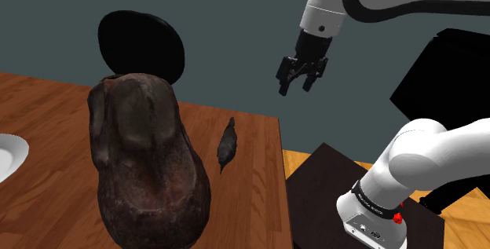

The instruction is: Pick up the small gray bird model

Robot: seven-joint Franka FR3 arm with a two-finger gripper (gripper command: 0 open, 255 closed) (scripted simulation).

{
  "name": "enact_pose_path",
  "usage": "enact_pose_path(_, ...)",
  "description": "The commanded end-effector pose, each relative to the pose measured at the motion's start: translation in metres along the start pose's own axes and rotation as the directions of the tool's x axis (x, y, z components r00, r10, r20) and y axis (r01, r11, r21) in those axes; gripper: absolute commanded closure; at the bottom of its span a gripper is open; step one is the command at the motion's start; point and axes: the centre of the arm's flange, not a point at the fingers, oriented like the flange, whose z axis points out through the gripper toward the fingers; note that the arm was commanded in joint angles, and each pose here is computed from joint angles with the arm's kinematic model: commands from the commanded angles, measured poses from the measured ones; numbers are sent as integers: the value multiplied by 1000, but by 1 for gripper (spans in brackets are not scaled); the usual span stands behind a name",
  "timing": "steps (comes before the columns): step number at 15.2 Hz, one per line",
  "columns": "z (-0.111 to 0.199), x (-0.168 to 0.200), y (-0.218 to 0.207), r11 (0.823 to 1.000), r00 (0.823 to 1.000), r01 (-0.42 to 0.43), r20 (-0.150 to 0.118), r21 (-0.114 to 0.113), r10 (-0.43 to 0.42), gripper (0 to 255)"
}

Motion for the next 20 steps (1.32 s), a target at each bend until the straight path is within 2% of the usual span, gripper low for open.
enact_pose_path(1,16,2,-23,998,998,-55,11,-1,55,0)
enact_pose_path(4,40,7,-54,991,991,-130,26,-6,130,0)
enact_pose_path(8,73,17,-96,973,972,-230,46,-14,230,0)
enact_pose_path(16,136,45,-169,911,908,-410,80,-35,411,0)
enact_pose_path(20,157,45,-169,911,908,-410,80,-35,411,0)
